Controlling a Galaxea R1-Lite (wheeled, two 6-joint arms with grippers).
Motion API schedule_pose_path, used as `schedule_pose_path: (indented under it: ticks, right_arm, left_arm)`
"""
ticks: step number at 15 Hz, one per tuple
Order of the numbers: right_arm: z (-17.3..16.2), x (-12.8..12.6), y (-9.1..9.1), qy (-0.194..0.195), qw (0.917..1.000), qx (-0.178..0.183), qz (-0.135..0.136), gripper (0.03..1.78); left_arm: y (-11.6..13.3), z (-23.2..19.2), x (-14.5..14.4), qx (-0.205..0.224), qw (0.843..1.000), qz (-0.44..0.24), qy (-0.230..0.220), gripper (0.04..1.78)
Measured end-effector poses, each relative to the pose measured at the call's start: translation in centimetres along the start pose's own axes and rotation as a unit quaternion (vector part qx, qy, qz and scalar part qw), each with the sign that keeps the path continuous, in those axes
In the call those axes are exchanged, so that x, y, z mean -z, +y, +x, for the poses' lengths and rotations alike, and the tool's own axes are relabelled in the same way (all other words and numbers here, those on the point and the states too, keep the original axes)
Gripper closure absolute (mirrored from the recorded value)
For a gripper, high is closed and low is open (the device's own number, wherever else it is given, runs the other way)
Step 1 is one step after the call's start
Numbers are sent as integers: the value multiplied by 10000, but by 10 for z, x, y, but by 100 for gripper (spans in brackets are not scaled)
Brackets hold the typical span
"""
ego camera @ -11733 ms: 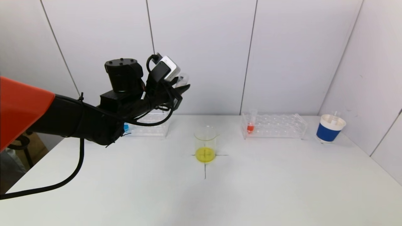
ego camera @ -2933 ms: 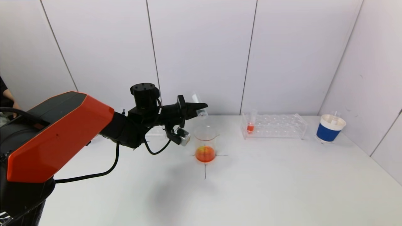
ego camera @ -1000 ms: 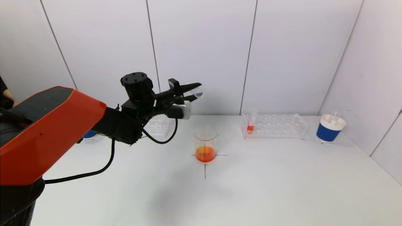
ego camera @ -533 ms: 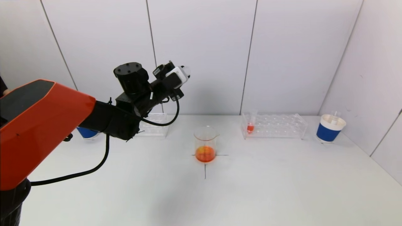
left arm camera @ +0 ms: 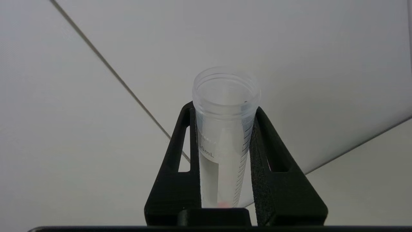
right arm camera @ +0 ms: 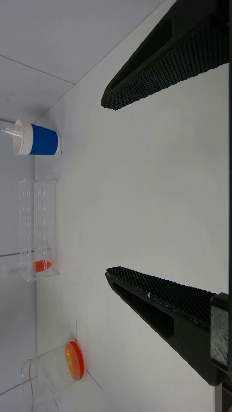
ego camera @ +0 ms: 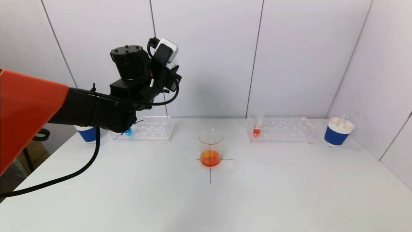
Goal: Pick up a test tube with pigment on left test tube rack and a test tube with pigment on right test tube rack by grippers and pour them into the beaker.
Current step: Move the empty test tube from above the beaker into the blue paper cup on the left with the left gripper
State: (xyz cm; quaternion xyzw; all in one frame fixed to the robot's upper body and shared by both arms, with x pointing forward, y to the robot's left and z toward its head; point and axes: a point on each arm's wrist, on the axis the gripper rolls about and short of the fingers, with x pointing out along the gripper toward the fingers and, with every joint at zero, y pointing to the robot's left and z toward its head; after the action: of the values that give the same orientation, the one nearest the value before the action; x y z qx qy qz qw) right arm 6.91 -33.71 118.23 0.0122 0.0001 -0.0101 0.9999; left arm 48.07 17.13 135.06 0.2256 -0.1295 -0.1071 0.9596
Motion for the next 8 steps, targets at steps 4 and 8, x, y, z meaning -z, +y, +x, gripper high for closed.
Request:
schedule_pose_path:
  ticks: [4,8]
  right_arm:
    - [0,0,0,0,10000,0,0,4]
    - [0,0,0,0,10000,0,0,4]
  left_arm:
    - [22,-8,-29,-564,9957,-600,422,137]
    - [44,-22,-53,-1055,9897,-861,438,137]
